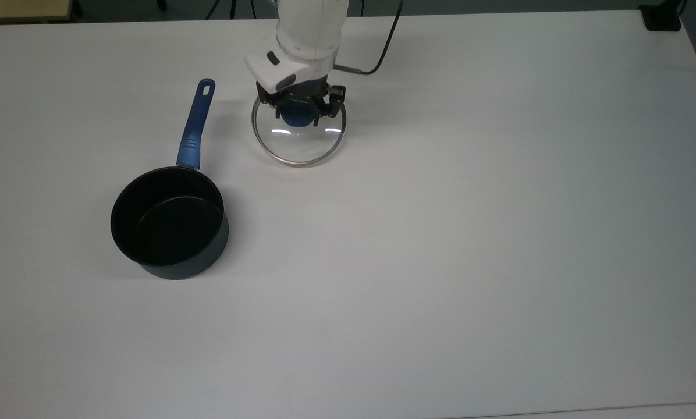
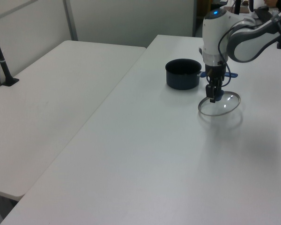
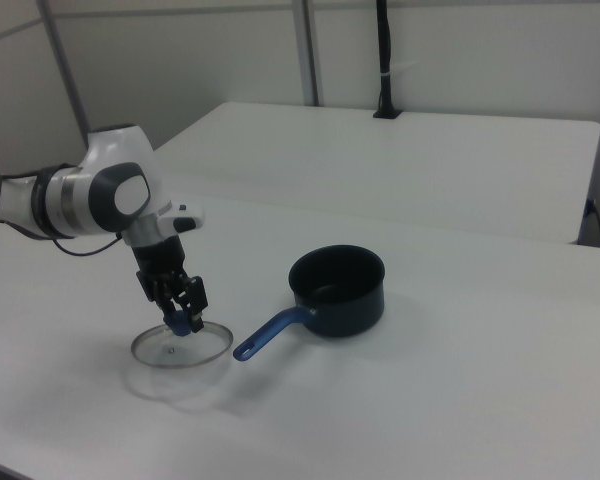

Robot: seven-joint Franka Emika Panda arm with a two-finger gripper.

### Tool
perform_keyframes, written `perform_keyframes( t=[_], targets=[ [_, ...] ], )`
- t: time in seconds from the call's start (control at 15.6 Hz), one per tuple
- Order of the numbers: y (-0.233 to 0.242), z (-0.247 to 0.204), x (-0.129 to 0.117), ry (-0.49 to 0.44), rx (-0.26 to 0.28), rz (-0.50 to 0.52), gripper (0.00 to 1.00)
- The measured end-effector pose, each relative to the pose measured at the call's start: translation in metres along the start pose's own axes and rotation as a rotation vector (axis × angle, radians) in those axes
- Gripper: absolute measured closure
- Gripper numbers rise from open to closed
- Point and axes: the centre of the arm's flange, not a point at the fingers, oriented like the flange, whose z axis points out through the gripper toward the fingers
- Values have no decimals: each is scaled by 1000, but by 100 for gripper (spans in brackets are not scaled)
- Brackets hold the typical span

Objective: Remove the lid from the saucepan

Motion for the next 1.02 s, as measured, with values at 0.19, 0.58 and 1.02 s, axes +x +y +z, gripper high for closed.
perform_keyframes(
  t=[0.19, 0.58, 1.02],
  targets=[
    [-12, 17, -1, -13, -36, 7, 26],
    [-12, -14, 12, 21, -41, 85, 0],
    [27, -192, 46, 109, 17, 214, 0]
  ],
)
